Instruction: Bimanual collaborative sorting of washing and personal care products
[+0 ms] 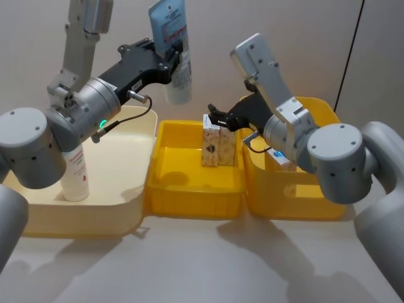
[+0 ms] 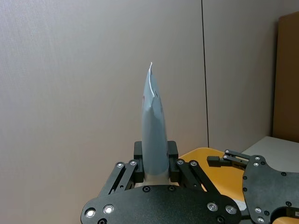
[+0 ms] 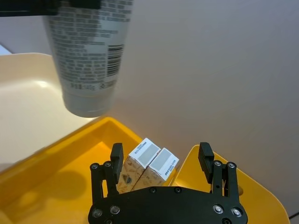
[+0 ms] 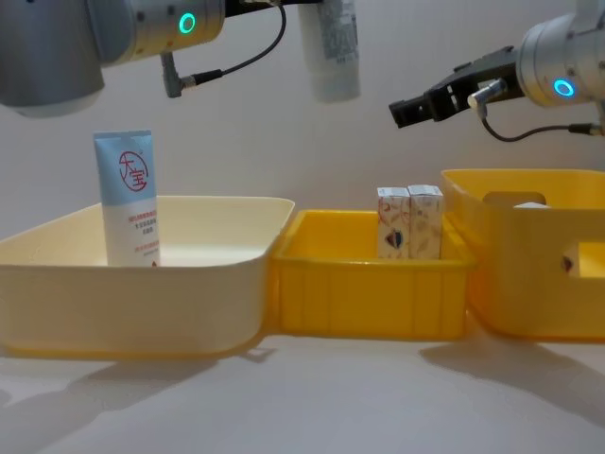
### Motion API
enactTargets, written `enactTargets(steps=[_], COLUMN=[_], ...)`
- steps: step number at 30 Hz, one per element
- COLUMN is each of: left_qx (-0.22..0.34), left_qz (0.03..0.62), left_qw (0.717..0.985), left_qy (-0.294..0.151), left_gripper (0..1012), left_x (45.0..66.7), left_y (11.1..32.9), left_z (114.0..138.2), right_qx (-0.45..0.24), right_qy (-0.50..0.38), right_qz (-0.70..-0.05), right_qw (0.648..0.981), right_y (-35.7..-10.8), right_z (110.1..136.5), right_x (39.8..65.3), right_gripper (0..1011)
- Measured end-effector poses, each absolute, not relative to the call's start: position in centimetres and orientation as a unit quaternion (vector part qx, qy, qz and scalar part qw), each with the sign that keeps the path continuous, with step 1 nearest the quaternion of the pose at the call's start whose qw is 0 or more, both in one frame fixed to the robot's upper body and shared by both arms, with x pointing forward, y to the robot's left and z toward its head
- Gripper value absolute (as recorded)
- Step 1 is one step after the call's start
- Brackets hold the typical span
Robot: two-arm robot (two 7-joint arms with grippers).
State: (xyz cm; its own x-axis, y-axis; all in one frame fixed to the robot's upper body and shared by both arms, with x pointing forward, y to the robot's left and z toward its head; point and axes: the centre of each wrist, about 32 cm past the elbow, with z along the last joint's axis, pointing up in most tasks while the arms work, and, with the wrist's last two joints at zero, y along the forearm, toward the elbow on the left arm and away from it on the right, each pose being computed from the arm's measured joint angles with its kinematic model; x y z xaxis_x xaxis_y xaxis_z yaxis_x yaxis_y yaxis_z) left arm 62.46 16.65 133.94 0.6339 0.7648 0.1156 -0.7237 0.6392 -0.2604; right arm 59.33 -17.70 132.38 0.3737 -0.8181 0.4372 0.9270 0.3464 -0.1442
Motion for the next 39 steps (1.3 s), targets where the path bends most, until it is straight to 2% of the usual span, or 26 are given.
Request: enactTargets(steps=[11, 25, 39], left_qx=[-0.098, -0.099, -0.100], left_qz=[0.409, 0.407, 0.408], left_qw=[0.902, 0.903, 0.903], left_qy=[-0.101, -0.093, -0.090], left_gripper=[286, 286, 286], left_x=[62.5, 62.1, 62.1], left_y=[16.2, 15.9, 15.8], left_z=[133.8, 133.5, 133.5], right_qx=[-0.183, -0.164, -0.231], right_qy=[-0.136, -0.075, -0.048], right_qz=[-0.528, -0.500, -0.437], right_qw=[0.818, 0.847, 0.868], right_y=[-17.3, -16.2, -15.9], right_z=[132.5, 134.4, 136.3], right_x=[59.3, 59.9, 60.5], right_gripper=[1001, 1001, 1001])
